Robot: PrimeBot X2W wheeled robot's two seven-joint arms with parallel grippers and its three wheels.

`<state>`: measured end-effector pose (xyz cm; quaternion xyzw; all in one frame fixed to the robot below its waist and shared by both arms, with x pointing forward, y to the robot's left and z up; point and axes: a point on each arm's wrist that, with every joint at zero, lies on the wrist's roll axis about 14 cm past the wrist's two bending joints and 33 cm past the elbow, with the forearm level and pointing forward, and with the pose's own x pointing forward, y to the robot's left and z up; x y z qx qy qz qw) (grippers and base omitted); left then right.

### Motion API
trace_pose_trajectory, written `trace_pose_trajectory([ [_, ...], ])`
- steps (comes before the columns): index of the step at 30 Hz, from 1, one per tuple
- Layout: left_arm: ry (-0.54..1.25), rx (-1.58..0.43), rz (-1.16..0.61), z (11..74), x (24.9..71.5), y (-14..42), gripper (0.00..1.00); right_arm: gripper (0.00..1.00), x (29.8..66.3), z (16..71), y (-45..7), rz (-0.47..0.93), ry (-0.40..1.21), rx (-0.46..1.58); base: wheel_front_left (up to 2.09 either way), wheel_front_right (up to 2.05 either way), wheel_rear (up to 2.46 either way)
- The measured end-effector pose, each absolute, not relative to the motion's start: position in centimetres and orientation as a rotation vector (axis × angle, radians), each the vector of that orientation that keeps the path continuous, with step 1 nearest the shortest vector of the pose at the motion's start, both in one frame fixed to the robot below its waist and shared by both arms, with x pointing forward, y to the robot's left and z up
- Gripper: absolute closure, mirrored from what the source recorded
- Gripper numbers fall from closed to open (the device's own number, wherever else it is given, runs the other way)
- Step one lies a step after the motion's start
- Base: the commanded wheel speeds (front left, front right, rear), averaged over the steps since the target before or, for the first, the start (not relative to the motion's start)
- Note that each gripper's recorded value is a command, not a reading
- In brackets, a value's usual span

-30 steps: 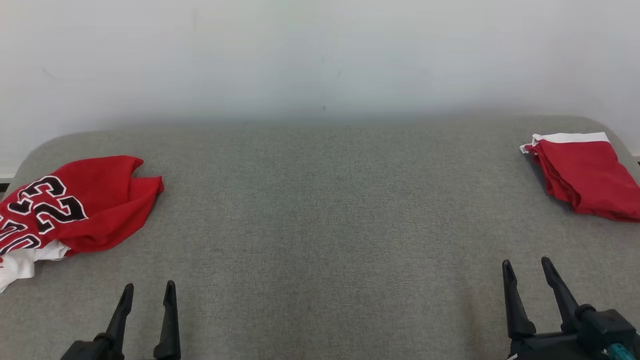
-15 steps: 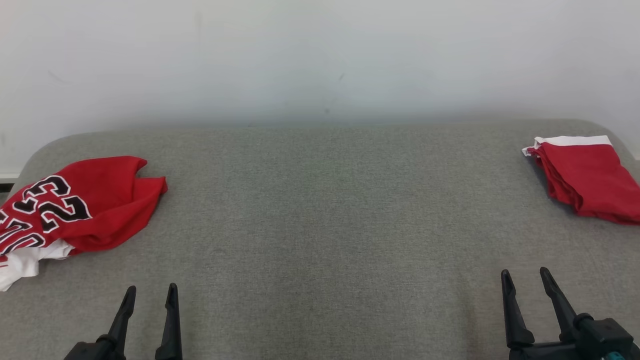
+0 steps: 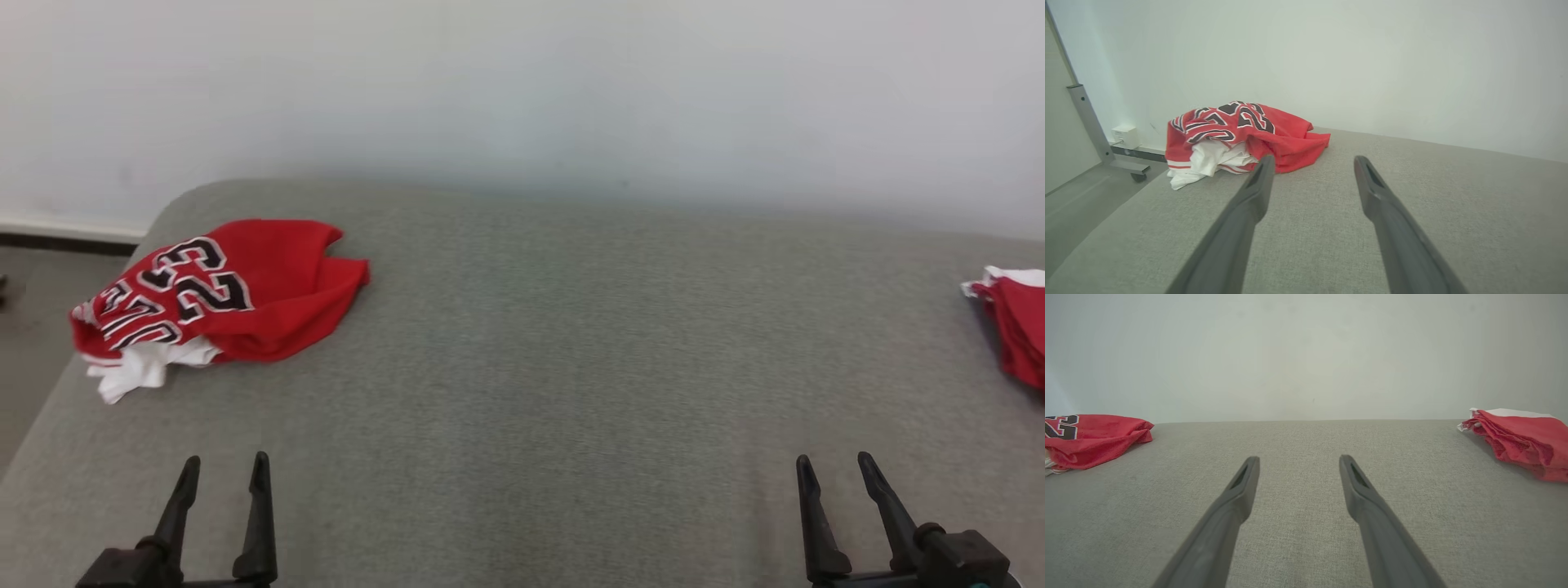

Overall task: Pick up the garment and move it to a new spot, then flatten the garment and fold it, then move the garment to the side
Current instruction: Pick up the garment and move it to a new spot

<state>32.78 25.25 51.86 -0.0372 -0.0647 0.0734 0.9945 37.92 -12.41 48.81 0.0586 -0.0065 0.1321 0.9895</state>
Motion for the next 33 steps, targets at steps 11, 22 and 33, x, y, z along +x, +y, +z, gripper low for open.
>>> trace_pose_trajectory([
  [11, -0.144, -0.056, 0.388, 52.1, 27.2, 31.9, 0.0, 0.0, 39.9, 48.6, -5.0, 0.465, 0.008, 0.138, 0.0, 0.0, 0.0],
  [22, -0.135, -0.044, 0.566, 51.8, 21.9, 35.6, 0.0, 0.0, 40.5, 48.4, 1.4, 0.637, 0.021, 0.147, 0.0, 0.0, 0.0],
  [33, -0.12, -0.049, 0.595, 51.4, 21.7, 36.1, 0.0, 0.0, 40.8, 47.7, 1.8, 0.649, 0.04, 0.147, 0.0, 0.0, 0.0],
])
